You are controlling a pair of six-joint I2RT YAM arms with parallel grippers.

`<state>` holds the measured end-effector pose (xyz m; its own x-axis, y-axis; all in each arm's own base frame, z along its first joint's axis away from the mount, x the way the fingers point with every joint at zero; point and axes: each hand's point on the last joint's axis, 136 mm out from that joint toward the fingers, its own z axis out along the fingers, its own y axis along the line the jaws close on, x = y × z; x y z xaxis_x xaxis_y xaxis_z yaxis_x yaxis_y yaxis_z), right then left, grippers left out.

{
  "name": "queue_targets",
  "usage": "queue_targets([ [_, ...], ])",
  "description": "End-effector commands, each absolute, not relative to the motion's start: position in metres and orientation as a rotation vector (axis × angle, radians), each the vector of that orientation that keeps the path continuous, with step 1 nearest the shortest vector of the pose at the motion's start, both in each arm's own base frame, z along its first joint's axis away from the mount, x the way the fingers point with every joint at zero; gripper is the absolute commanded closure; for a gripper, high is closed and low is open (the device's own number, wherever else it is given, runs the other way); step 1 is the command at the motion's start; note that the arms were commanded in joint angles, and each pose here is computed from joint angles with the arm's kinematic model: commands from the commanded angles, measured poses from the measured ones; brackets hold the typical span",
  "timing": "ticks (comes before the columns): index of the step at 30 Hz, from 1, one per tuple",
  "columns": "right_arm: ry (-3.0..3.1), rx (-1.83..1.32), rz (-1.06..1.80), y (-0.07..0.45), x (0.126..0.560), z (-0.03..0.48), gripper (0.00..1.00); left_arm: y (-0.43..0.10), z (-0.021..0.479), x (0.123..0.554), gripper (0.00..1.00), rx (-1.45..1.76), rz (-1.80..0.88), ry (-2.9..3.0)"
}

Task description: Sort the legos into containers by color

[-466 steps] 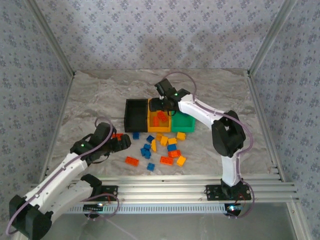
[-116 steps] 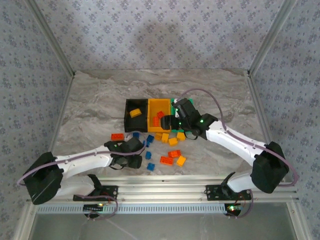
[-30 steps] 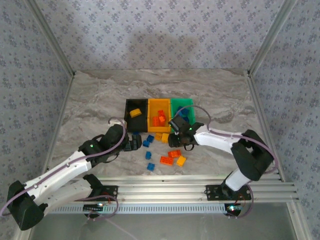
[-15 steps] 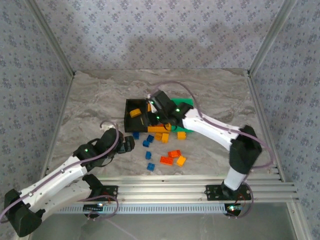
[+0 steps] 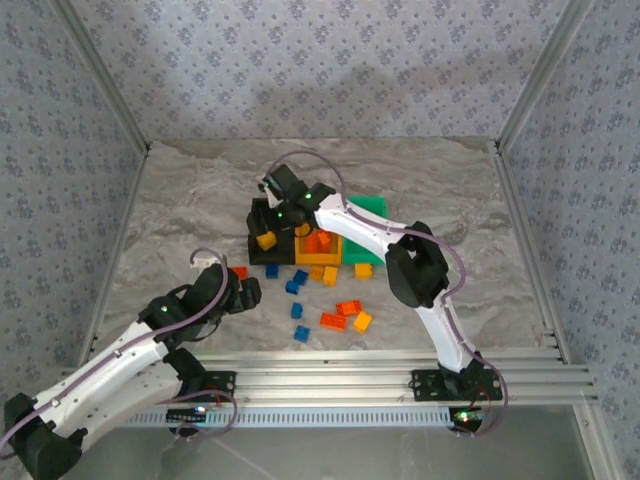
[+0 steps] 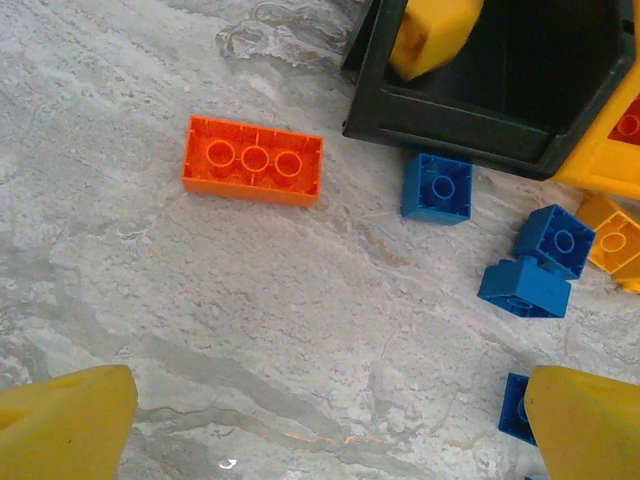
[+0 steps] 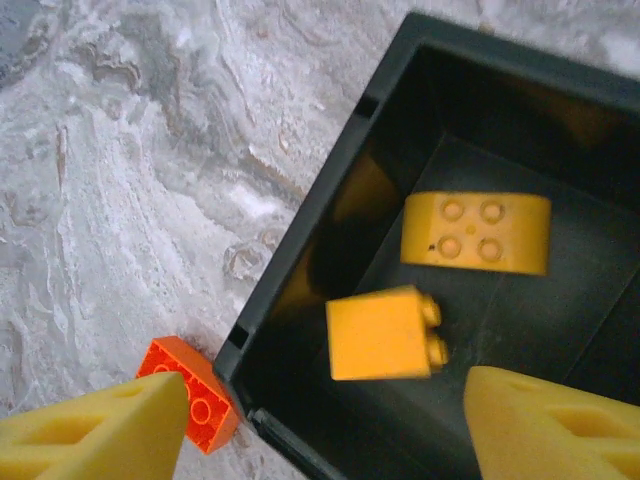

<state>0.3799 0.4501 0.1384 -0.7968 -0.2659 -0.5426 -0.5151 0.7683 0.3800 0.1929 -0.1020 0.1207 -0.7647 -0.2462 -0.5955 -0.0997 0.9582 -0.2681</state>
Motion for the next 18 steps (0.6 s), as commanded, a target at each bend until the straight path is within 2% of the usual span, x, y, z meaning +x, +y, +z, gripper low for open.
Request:
queue_targets([
  [1,2.441,-0.578,0.785,0.45,0.384,0.174,0.22,-0.094,0.121,0.196,0.01,-0.277,-0.24,2.441],
  [6,2.41,-0.548,0.755,0.423,0.369,0.193,0.22,-0.118,0.122,0.206,0.01,-0.201,-0.343,2.463],
  [12,2.464,-0.41,0.658,0.357,0.338,0.176,0.22,-0.175,0.117,0.207,0.01,-0.01,-0.541,2.529],
  [18,2.494,-0.254,0.597,0.289,0.311,0.161,0.22,-0.227,0.097,0.194,0.03,0.224,-0.552,2.611],
])
